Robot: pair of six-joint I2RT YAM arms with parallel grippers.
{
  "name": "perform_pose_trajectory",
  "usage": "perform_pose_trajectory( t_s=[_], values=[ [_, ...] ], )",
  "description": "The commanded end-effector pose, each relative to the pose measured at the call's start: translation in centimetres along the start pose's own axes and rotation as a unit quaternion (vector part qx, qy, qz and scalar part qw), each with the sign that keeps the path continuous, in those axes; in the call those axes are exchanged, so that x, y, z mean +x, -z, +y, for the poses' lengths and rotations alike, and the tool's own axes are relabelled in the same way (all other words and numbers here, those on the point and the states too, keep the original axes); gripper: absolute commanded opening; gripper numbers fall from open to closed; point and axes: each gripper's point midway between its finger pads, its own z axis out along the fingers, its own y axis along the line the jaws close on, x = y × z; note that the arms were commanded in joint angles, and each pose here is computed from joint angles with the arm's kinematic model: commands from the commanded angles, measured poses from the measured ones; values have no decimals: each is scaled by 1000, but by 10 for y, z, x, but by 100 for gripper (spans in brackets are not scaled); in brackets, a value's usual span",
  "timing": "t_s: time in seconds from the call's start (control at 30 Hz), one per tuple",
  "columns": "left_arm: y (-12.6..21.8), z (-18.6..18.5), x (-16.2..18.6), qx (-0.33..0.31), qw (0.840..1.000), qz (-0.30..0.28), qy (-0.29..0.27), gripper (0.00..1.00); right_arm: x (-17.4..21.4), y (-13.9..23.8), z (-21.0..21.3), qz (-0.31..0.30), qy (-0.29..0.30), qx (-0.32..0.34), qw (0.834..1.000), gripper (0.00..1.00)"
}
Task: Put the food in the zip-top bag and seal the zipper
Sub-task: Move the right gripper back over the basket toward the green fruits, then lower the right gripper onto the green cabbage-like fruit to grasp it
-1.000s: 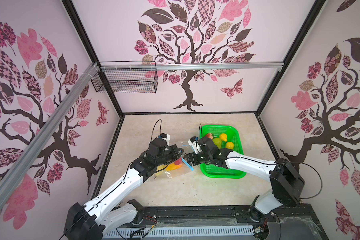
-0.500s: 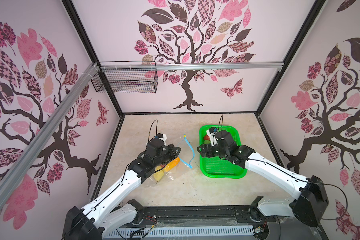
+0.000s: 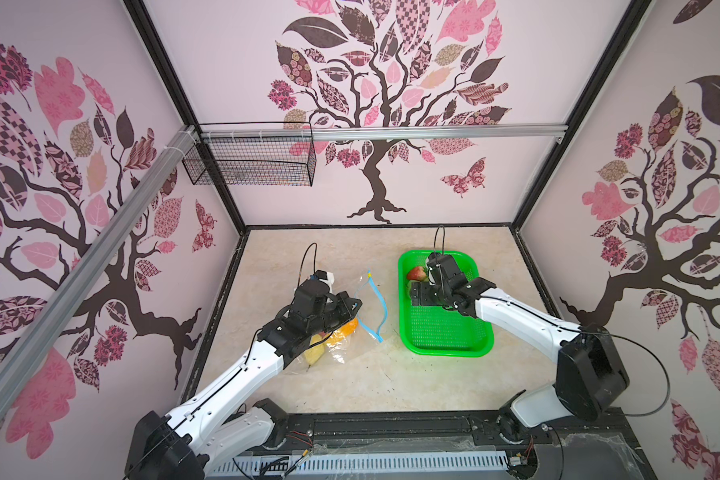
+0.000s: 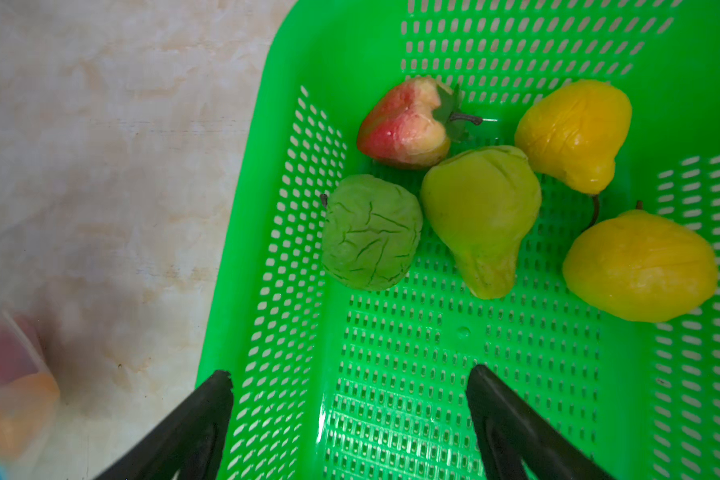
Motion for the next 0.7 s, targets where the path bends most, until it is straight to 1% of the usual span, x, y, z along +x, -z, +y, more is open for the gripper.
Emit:
perform_pose_trajectory(
  t_s=[0.0,0.17,0.4,0.67],
  values=[
    [-1,6,4,2,1000,4,-5,0,-21,-14,5,-21,-38,-5,999,91],
    [0,7,5,3,1000,3,-3,0,-21,-39,2,-13,-47,11,999,92],
    [-1,8,6,4,1000,4,-3,0,-19,-64,-6,-5,-50,40,998,92],
    [0,7,6,6,1000,4,-3,0,-10,-86,-13,7,-63,52,997,88]
  ],
)
